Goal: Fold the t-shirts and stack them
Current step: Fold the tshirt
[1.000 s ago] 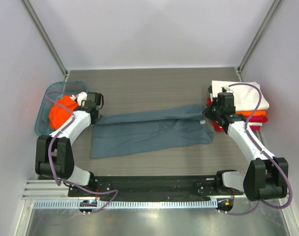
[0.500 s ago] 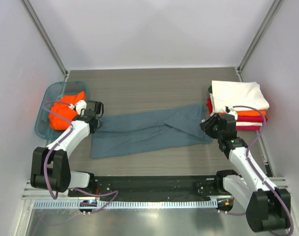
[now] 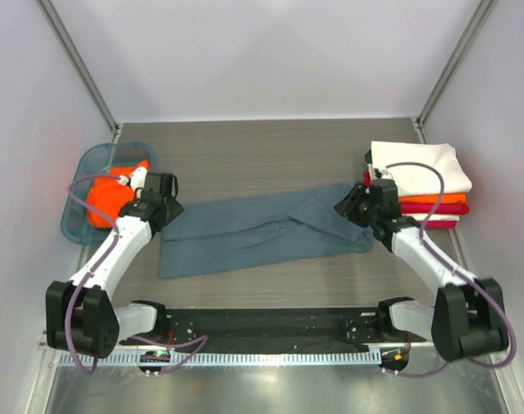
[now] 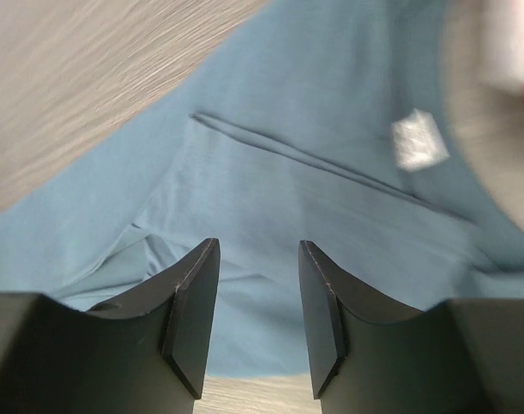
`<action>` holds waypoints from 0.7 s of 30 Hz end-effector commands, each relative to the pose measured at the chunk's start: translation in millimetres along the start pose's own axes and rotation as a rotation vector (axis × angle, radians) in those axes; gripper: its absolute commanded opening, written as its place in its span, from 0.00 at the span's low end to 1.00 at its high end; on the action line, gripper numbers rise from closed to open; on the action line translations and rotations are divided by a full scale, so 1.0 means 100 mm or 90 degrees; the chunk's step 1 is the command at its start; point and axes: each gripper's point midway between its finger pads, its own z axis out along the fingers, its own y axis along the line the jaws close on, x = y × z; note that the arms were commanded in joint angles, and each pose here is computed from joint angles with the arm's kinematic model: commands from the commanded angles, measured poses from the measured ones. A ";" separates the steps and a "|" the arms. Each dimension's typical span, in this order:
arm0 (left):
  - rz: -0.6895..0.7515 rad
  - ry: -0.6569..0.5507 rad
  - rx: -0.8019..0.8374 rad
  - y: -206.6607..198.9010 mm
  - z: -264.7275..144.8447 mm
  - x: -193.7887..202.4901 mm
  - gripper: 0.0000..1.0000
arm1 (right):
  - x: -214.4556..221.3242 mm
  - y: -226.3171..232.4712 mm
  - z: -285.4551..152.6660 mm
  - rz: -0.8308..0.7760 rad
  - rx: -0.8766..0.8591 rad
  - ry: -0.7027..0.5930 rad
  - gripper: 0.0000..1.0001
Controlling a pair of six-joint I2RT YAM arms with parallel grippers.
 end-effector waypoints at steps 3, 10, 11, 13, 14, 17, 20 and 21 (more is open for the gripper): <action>0.045 0.060 0.165 -0.89 -0.20 0.28 0.40 | -0.16 0.43 0.30 -0.068 -0.046 0.015 0.48; 0.106 0.126 0.262 -1.92 -0.34 0.78 0.40 | -0.26 0.61 0.69 -0.086 -0.041 0.039 0.49; 0.114 0.136 0.273 -2.03 -0.38 0.85 0.40 | -0.26 0.62 0.72 -0.090 -0.041 0.042 0.49; 0.124 0.156 0.291 -2.29 -0.36 0.95 0.40 | -0.27 0.66 0.79 -0.094 -0.049 0.051 0.49; 0.126 0.164 0.297 -2.36 -0.36 0.99 0.40 | -0.22 0.64 0.85 -0.100 -0.046 0.063 0.49; 0.131 0.198 0.309 -2.60 -0.26 1.13 0.40 | -0.16 0.65 0.96 -0.103 -0.053 0.086 0.49; 0.129 0.232 0.325 -2.80 -0.20 1.26 0.39 | -0.11 0.71 1.02 -0.112 -0.076 0.104 0.49; 0.132 0.236 0.326 -2.83 -0.18 1.30 0.38 | -0.07 0.72 1.05 -0.122 -0.084 0.114 0.49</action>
